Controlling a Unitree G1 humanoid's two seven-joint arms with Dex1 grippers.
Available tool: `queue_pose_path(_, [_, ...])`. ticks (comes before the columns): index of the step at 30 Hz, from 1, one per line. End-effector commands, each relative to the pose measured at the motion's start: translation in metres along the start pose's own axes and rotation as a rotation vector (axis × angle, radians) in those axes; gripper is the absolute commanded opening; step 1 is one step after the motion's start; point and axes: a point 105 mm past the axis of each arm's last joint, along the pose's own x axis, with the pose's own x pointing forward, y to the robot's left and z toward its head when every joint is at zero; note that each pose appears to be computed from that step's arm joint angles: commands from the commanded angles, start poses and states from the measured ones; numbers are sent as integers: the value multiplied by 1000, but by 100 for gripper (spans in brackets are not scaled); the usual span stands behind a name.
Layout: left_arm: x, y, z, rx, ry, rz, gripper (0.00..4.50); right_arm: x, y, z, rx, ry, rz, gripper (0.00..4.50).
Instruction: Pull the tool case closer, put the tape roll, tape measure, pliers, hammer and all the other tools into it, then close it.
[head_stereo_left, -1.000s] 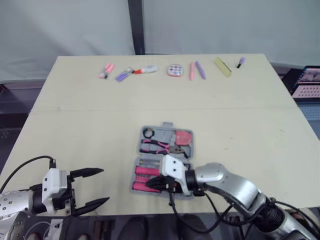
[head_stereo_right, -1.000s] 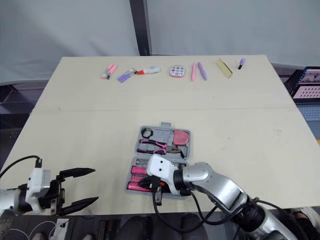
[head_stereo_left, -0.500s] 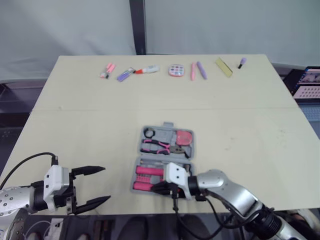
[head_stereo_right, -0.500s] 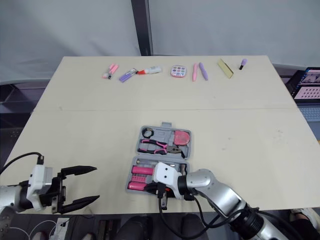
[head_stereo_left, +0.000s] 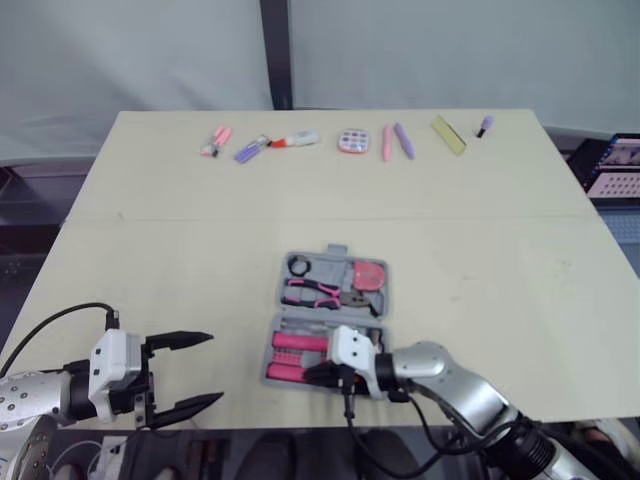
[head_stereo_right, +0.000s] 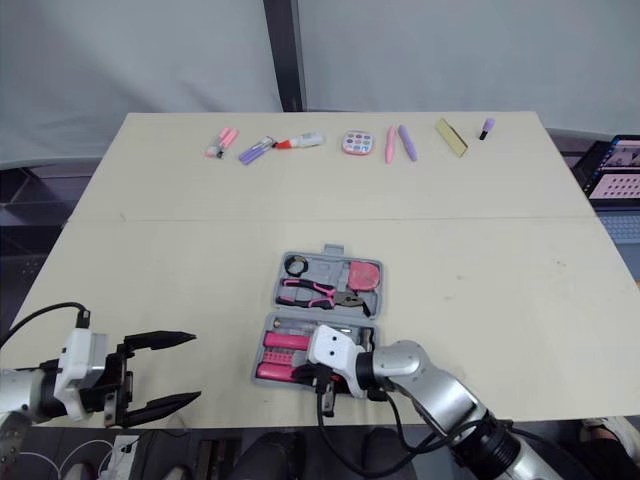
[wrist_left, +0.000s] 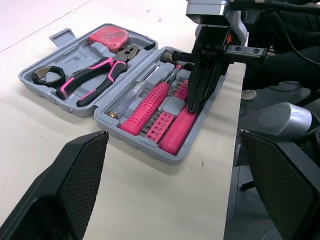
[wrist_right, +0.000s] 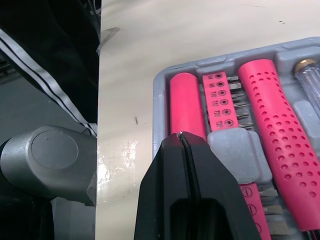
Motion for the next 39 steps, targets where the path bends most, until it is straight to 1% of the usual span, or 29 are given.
queue_pose_path(1, [-3,1,7,29,-1,2,450,0,0,1,-4,-17,1,6])
queue_pose_path(22, [-6,-1,3,25,8,-2,450,2,0,-22,49,27,-31,6])
queue_pose_path(39, [-10,1,-1,28,13,-6,450,1,6,-50,89,97,-33,6])
